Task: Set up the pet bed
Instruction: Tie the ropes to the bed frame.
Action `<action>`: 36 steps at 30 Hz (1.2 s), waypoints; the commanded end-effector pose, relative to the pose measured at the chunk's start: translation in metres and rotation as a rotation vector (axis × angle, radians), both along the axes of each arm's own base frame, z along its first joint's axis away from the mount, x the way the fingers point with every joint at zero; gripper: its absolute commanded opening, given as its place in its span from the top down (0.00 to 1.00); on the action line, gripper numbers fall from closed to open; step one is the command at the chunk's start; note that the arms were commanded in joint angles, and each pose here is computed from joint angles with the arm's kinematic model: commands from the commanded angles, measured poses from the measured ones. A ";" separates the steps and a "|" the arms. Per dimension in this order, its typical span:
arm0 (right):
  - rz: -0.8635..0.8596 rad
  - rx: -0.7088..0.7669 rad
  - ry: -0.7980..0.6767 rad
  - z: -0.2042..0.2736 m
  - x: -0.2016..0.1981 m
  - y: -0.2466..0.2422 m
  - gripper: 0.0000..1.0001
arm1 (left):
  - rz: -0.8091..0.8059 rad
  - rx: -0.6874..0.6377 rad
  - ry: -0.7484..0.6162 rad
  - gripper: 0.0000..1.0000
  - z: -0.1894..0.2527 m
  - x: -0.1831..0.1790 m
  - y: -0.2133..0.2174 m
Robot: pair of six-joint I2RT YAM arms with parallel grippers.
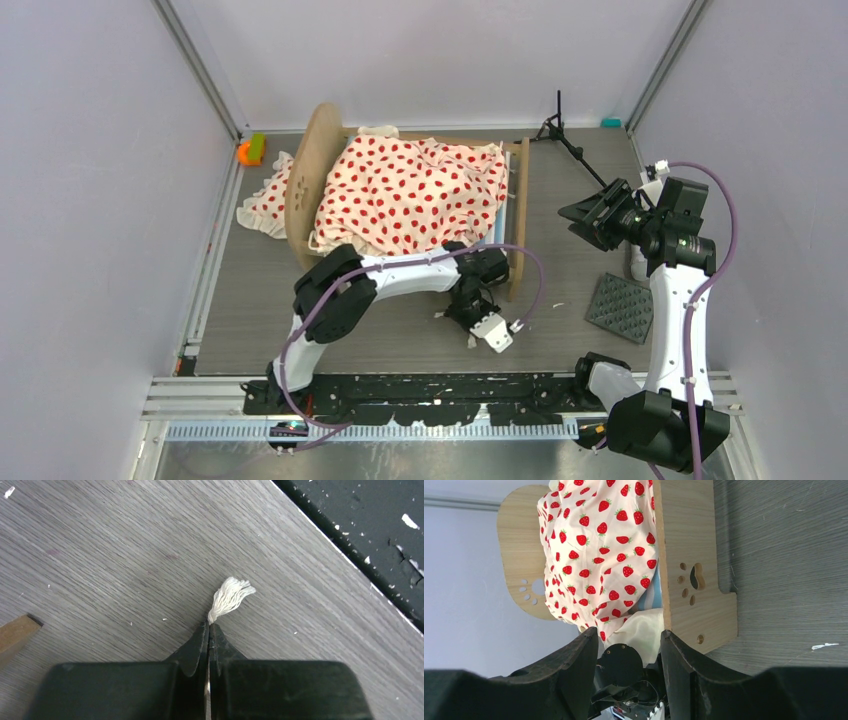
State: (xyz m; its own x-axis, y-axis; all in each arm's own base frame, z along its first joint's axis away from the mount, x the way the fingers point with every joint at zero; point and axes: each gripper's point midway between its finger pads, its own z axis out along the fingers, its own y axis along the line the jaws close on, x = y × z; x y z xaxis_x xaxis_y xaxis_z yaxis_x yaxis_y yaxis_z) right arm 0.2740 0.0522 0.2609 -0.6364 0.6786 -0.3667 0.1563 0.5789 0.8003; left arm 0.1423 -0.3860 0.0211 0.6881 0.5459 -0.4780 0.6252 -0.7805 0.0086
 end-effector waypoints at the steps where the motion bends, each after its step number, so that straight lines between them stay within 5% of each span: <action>1: 0.011 0.009 -0.046 0.012 0.001 0.002 0.46 | 0.067 -0.034 0.043 1.00 -0.005 -0.014 0.009; 14: -0.093 -0.117 -0.044 -0.012 -0.019 -0.012 0.46 | 0.464 -0.370 0.054 1.00 0.018 -0.005 -0.016; 20: -0.082 -0.102 -0.202 0.008 -0.025 -0.002 0.46 | 0.735 -0.462 0.058 1.00 0.028 0.020 -0.022; 27: 0.113 -0.122 -0.394 0.032 -0.048 0.042 0.46 | 0.963 -0.535 0.098 1.00 0.031 0.036 -0.021; 36: 0.283 -0.232 -0.380 0.028 -0.057 0.089 0.47 | 1.164 -0.660 0.222 1.00 0.045 0.038 -0.015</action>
State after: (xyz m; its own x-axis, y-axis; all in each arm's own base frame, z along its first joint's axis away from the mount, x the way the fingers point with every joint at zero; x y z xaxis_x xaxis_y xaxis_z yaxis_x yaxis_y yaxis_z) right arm 0.2101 0.1357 0.2723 -0.6373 0.3976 -0.6602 -0.2670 0.6897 0.6731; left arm 0.1679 -0.3872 0.0265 -0.0742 0.5523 -0.8303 0.9803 0.1930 0.0408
